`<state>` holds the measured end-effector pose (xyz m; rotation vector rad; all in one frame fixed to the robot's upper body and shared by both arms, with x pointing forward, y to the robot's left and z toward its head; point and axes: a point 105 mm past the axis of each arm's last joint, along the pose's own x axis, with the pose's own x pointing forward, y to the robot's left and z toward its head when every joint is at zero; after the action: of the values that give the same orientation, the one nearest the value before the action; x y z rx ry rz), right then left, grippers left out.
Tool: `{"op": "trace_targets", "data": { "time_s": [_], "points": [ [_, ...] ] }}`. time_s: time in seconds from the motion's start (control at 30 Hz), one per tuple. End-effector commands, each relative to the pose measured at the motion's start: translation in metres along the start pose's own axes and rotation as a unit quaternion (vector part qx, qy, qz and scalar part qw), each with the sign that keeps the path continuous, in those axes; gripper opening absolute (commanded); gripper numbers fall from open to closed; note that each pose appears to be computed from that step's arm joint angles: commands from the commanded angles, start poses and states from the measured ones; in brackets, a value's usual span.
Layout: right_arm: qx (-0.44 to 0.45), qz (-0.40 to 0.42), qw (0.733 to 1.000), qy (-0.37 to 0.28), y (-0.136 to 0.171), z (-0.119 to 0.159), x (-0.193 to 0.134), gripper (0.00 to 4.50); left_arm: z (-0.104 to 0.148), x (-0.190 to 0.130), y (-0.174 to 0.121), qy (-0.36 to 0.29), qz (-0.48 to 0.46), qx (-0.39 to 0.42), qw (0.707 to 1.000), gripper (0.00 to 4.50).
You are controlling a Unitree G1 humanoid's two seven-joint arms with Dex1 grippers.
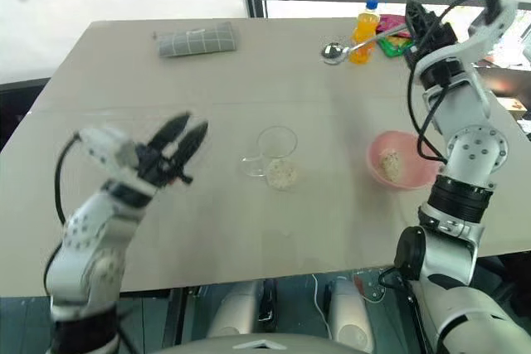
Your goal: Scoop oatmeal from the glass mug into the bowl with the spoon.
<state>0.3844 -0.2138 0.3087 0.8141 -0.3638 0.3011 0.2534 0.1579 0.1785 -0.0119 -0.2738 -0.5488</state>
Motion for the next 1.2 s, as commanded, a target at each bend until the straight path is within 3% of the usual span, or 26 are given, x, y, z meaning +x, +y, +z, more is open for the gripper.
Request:
{"op": "trace_targets", "data": {
  "time_s": [0.03, 0.2, 0.43, 1.2],
  "points": [
    [-0.010, 0.004, 0.998, -0.056, 0.008, 0.031, 0.004, 0.00, 0.003, -0.003, -0.024, -0.016, -0.022, -0.014, 1.000, 1.79],
    [-0.014, 0.000, 0.998, -0.061, 0.008, 0.035, 0.004, 0.00, -0.022, -0.010, -0.028, 0.020, -0.019, 0.000, 1.000, 1.79],
    [-0.016, -0.003, 0.998, -0.066, 0.009, 0.037, -0.001, 0.00, -0.039, -0.005, -0.030, 0.035, -0.031, 0.055, 0.997, 1.79],
    [-0.023, -0.024, 0.996, -0.077, 0.003, 0.030, -0.019, 0.00, -0.056, 0.035, -0.020, 0.031, -0.029, 0.074, 0.996, 1.79]
  ]
}}
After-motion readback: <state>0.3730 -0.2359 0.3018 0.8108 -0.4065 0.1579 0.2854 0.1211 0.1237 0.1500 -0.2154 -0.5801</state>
